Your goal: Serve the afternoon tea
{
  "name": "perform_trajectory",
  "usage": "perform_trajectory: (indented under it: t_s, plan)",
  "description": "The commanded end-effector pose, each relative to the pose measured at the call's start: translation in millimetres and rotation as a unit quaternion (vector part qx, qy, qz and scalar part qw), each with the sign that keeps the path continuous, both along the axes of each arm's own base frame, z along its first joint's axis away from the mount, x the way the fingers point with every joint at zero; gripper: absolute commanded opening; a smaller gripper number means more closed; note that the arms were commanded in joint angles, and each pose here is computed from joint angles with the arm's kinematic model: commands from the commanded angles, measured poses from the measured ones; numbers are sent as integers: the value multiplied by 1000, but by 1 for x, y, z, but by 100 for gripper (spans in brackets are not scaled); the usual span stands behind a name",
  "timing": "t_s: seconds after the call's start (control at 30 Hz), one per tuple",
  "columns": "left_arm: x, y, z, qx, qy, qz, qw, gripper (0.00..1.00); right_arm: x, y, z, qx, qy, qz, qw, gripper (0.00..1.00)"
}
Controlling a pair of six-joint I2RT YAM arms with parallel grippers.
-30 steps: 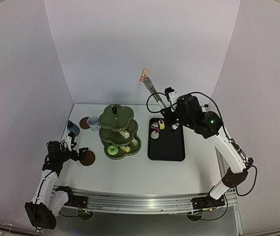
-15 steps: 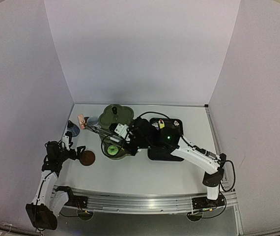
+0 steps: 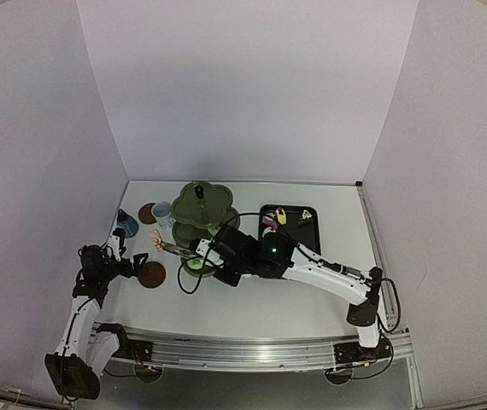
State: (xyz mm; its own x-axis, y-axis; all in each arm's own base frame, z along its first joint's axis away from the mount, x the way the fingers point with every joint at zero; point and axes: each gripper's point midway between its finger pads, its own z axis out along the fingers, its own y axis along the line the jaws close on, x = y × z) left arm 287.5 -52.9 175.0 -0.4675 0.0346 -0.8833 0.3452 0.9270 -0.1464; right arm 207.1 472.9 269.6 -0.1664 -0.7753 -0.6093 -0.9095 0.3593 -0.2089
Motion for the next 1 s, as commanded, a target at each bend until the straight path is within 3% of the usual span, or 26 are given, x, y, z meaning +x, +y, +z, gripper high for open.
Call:
perform_trajectory:
  t_s: [0.0, 0.33, 0.6, 0.97]
  plan:
    - [6, 1, 33, -11, -39, 7, 999, 100, 15, -4, -2, -6, -8, -38, 999, 0]
    - [-11, -5, 95, -113, -61, 33, 991, 100, 42, -13, -17, -7, 8, -102, 995, 0]
    - [-24, 0, 71, -155, -33, 74, 985, 100, 62, -17, -25, -13, -2, -140, 990, 0]
    - [-23, 3, 65, -141, -47, 76, 986, 100, 78, -14, -36, -5, -8, -188, 982, 0]
